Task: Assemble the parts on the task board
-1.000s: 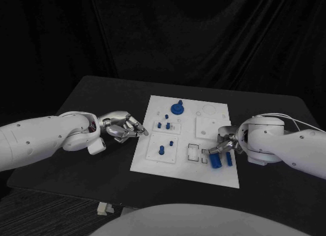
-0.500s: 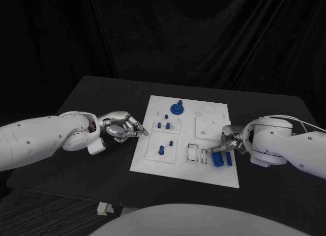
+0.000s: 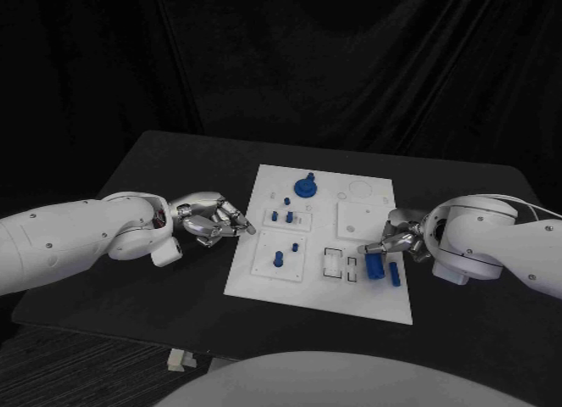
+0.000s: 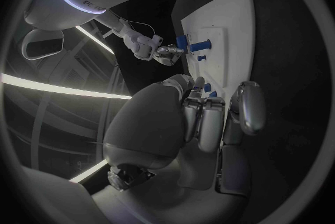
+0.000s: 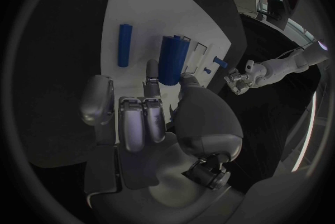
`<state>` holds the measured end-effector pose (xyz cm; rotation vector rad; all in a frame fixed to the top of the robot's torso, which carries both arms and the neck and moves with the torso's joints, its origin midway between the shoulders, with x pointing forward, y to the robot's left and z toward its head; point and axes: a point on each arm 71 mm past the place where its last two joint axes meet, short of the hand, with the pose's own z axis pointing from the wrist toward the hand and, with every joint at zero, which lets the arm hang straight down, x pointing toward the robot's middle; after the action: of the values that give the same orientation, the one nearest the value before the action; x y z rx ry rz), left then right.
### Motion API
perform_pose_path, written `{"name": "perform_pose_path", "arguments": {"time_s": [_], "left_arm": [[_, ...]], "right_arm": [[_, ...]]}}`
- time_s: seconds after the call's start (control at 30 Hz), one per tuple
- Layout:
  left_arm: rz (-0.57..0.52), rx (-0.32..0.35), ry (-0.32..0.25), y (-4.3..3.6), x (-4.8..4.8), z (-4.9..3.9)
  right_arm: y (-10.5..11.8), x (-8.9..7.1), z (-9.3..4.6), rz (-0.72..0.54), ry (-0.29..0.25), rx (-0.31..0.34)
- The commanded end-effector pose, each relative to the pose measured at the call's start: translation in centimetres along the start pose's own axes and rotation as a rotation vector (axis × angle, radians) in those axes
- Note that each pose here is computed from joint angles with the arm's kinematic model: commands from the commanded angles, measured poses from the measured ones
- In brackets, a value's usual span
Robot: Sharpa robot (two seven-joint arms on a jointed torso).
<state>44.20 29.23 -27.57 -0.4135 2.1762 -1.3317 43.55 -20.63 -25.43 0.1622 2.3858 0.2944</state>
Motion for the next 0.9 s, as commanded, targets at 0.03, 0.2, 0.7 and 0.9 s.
{"name": "perform_pose_path", "arguments": {"time_s": [0.03, 0.2, 0.7, 0.9], "left_arm": [[-0.012, 0.007, 0.013, -0.03, 0.18, 0.06], [-0.012, 0.006, 0.013, -0.01, 0.17, 0.07], [-0.012, 0.009, 0.013, -0.04, 0.21, 0.03], [-0.012, 0.01, 0.013, -0.04, 0.21, 0.01]], "right_arm": [[0.1, -0.3, -0.2, 0.06, -0.004, 0.001], [0.4, -0.7, -0.4, 0.111, 0.013, -0.006], [3.1, 0.1, 0.5, 0.149, 0.042, -0.04], [3.6, 0.7, 1.0, 0.156, 0.044, -0.043]]}}
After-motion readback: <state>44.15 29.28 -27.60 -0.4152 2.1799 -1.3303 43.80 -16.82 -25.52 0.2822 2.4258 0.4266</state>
